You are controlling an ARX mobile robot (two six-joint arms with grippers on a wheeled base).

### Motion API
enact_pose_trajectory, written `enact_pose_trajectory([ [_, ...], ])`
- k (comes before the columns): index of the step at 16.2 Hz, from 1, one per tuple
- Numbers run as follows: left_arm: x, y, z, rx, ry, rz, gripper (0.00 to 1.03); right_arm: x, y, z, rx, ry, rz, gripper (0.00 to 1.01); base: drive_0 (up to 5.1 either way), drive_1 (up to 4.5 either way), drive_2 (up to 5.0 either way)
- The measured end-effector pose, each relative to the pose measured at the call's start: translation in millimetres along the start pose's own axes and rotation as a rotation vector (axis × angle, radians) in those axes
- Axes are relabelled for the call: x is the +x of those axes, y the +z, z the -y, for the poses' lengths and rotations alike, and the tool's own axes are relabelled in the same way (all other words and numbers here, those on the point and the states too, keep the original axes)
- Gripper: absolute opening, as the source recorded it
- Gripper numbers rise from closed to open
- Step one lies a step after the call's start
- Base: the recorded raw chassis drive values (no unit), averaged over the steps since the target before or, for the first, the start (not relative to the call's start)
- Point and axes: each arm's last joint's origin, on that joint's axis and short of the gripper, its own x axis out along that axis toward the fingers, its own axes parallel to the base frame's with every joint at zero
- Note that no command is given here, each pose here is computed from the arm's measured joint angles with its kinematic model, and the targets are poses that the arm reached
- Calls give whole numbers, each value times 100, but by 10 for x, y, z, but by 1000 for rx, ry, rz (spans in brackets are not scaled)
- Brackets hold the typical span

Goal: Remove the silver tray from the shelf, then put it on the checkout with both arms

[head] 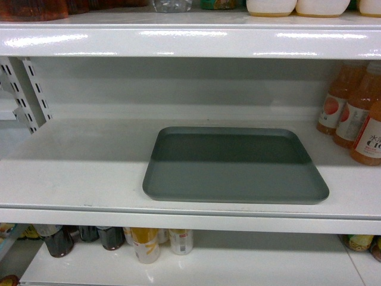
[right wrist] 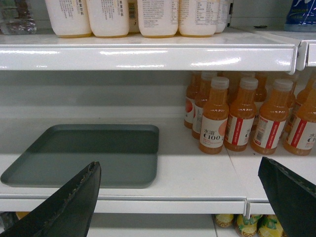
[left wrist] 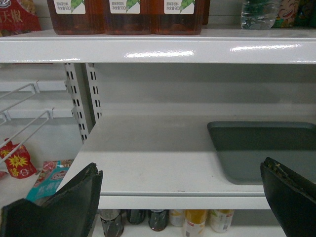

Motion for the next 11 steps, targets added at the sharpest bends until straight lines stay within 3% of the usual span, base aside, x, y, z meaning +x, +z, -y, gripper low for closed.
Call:
enact_pose_trajectory([
  [11,0,0,0,0,0,0,98,0,0,0,0,0,0,98,0,0,0],
])
